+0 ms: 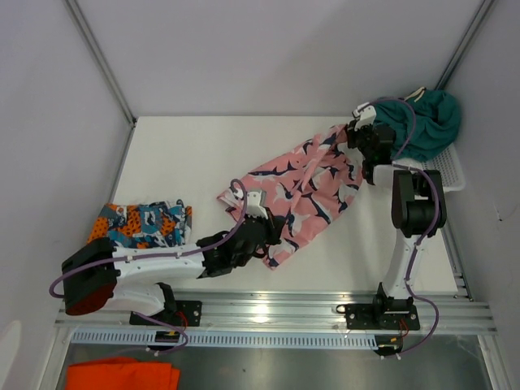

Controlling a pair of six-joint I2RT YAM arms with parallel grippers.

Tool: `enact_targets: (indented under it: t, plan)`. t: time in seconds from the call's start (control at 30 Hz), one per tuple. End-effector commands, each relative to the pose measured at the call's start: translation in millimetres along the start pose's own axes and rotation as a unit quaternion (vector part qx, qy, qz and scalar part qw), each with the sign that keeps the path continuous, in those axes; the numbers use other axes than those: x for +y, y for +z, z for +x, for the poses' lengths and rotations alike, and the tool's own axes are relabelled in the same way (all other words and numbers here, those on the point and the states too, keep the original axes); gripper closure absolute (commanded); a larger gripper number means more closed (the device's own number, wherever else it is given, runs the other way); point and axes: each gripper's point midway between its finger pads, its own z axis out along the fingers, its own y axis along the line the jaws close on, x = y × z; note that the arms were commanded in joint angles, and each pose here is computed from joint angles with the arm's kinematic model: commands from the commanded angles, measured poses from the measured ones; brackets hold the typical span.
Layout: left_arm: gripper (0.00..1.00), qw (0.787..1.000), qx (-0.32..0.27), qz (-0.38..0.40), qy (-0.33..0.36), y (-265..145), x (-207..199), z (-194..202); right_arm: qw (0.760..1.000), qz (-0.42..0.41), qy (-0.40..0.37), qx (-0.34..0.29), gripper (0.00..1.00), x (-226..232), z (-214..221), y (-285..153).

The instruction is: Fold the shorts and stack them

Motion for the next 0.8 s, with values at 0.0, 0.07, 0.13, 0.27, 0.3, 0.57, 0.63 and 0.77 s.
enact_targets:
  t: [0.0,0.07,0.13,0.27,0.3,0.57,0.63,0.77]
  plan:
    - [1.00,1.000,0.014,0.006,-0.012,-3,-6,15,0.995,0.005,-0.060,-0.073,1.00,-9,-46,-16]
    - [1.00,1.000,0.028,0.006,-0.010,-5,-8,28,0.993,-0.008,-0.094,-0.066,1.00,0,-35,-28]
    - [1.00,0.999,0.043,-0.001,-0.004,-7,-3,43,0.989,0.000,-0.127,-0.078,1.00,0,-40,-39]
    - [1.00,0.998,0.065,-0.012,-0.006,-12,6,63,0.985,0.015,-0.160,-0.066,1.00,9,-27,-57]
    - [1.00,0.998,0.066,-0.015,-0.007,-12,8,63,0.985,0.011,-0.165,-0.054,1.00,16,-16,-64]
    - [0.89,0.991,0.090,-0.053,0.080,-11,13,52,0.984,0.052,-0.171,-0.026,1.00,19,-23,-88]
    - [0.85,0.985,0.117,-0.072,0.103,-7,30,52,0.985,0.070,-0.157,0.020,1.00,18,-14,-95]
    - [0.65,0.987,0.139,-0.049,0.068,-4,55,40,0.980,0.095,-0.158,0.070,1.00,31,-17,-121]
